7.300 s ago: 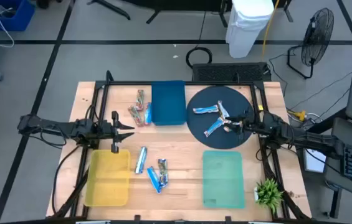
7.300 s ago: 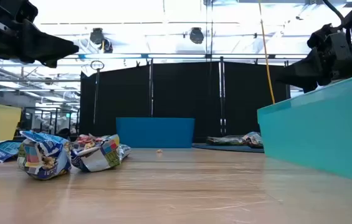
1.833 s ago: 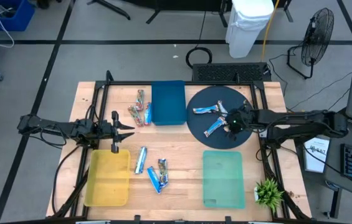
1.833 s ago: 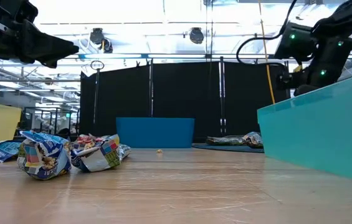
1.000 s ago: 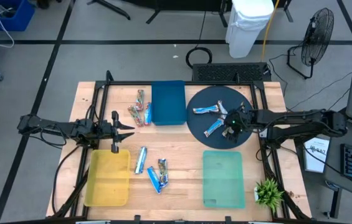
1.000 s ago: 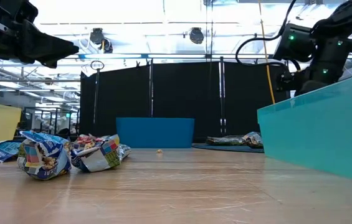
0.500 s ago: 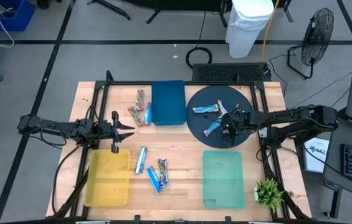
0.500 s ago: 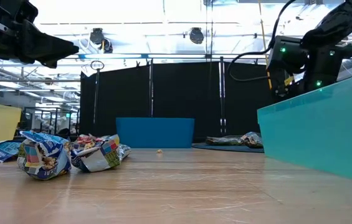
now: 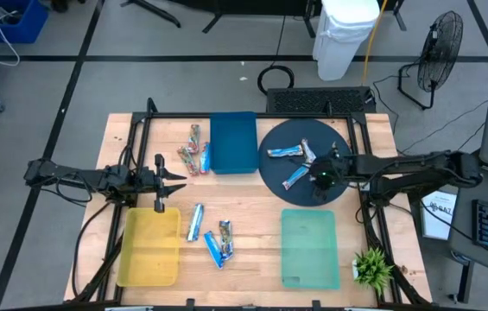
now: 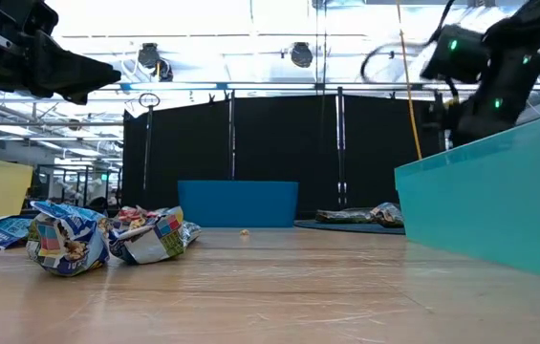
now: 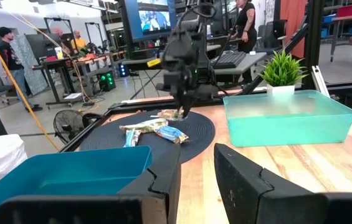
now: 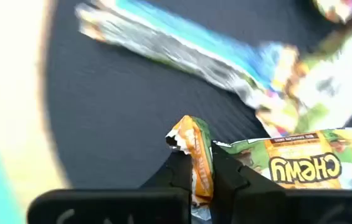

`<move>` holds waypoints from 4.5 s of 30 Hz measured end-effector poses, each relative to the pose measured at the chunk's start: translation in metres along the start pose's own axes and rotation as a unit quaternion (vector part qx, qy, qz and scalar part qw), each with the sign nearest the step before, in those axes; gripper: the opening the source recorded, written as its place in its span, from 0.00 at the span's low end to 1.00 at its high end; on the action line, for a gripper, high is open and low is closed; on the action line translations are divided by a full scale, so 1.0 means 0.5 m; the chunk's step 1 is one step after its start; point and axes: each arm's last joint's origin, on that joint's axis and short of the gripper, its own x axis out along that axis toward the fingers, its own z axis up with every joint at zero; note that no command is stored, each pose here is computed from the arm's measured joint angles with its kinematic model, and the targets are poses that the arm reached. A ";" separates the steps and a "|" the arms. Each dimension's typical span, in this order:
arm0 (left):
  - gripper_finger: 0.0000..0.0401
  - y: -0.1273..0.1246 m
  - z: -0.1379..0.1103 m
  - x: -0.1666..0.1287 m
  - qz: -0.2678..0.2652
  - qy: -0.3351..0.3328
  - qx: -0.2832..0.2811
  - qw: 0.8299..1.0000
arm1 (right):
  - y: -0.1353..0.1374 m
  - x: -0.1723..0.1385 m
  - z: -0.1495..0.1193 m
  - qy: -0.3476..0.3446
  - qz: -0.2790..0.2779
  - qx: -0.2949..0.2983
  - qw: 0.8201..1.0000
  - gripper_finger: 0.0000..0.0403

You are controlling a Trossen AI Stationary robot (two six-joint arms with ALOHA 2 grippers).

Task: Pick and place Granola Bars by type
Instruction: Put the yellow granola bar into the green bin

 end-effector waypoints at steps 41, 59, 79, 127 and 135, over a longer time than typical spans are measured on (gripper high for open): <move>0.25 0.000 0.000 0.000 0.000 0.000 0.000 1.000 | 0.282 -0.025 -0.060 -0.067 0.313 -0.093 0.943 0.19; 0.25 0.000 0.000 0.000 0.000 0.000 0.000 1.000 | 0.226 -0.106 0.025 -0.338 0.217 -0.141 0.905 0.41; 0.25 0.000 0.000 0.000 0.000 0.000 0.000 1.000 | -0.091 -0.024 0.043 -0.108 -0.150 0.202 0.962 0.52; 0.25 0.000 0.000 0.000 0.000 0.000 0.000 1.000 | -0.026 0.023 0.026 -0.245 0.012 0.004 0.969 0.01; 0.25 0.000 0.000 0.000 0.000 0.000 0.000 1.000 | 0.051 -0.049 0.023 -0.335 0.204 -0.134 0.910 0.00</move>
